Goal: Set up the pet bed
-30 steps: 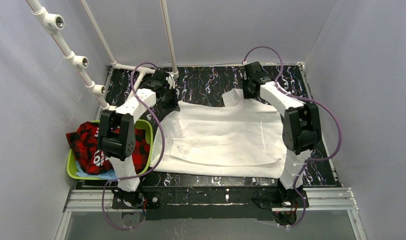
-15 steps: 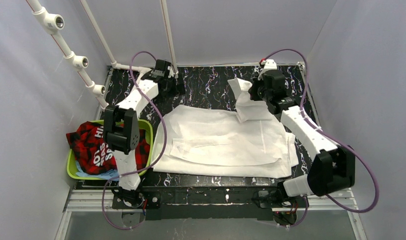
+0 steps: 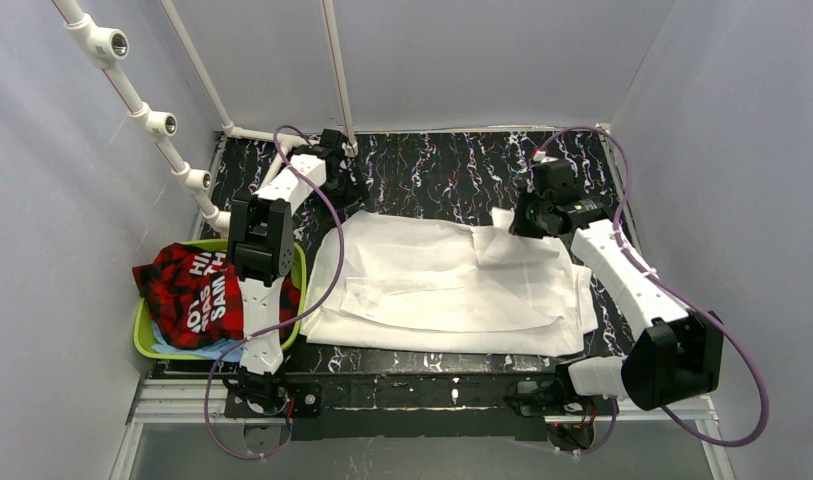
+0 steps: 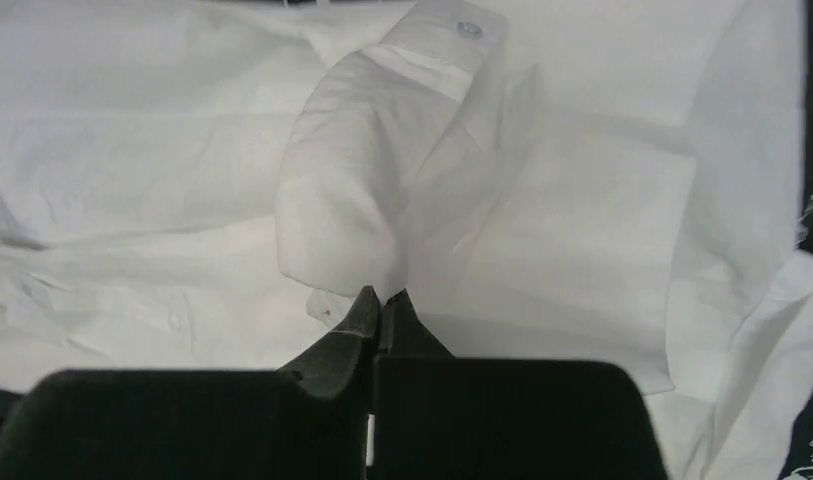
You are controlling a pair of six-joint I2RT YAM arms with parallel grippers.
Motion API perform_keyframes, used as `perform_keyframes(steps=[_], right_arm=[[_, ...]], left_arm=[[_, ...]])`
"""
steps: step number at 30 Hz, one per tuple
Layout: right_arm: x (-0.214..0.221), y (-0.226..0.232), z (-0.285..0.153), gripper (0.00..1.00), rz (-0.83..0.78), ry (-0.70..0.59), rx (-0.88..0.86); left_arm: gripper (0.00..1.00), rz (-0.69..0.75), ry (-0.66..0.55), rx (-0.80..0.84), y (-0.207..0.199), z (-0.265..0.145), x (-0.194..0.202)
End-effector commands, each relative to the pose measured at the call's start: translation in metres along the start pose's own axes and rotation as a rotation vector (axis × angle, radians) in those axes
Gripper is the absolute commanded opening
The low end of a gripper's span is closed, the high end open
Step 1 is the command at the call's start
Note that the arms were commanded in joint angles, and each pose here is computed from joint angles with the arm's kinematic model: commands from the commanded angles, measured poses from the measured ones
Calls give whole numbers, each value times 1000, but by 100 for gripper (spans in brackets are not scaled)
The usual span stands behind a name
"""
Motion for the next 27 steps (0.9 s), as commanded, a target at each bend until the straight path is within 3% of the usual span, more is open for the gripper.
perform_keyframes(steps=[1, 3, 5, 6, 8, 10, 14, 16, 21, 27], right_arm=[[75, -6, -5, 1, 44, 418, 11], [103, -15, -5, 4, 30, 562, 24], [117, -22, -5, 30, 25, 636, 45], [114, -23, -4, 50, 23, 622, 56], [92, -13, -2, 70, 10, 525, 33], [58, 12, 0, 78, -4, 408, -53], [18, 79, 12, 80, -104, 263, -357], [11, 107, 25, 80, -212, 190, -426], [11, 168, 72, 75, -394, 24, -534], [14, 249, 96, 75, -570, -213, -826]], left_arm=[[66, -46, 60, 74, -11, -22, 20], [54, -44, 65, 96, -14, -21, 20], [36, -31, 69, 131, -20, -21, 20], [18, -20, 67, 142, -21, -21, 19], [0, 9, 48, 149, -21, -25, 17], [0, 53, 14, 141, -19, -32, 15], [0, 146, -82, 117, -11, -46, 13], [0, 173, -140, 111, -8, -53, 12], [0, 192, -216, 110, -5, -69, 17], [2, 196, -244, 116, -5, -84, 21]])
Point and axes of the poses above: each gripper's point midway between its finger pads, its own z axis out along the fingers, its own y axis along the line the jaws close on, x = y × z, the point moved 1 cm from there along -z, back along the fingers, and after that the axes turned 14 degrees about z, right-handed, at the moved point
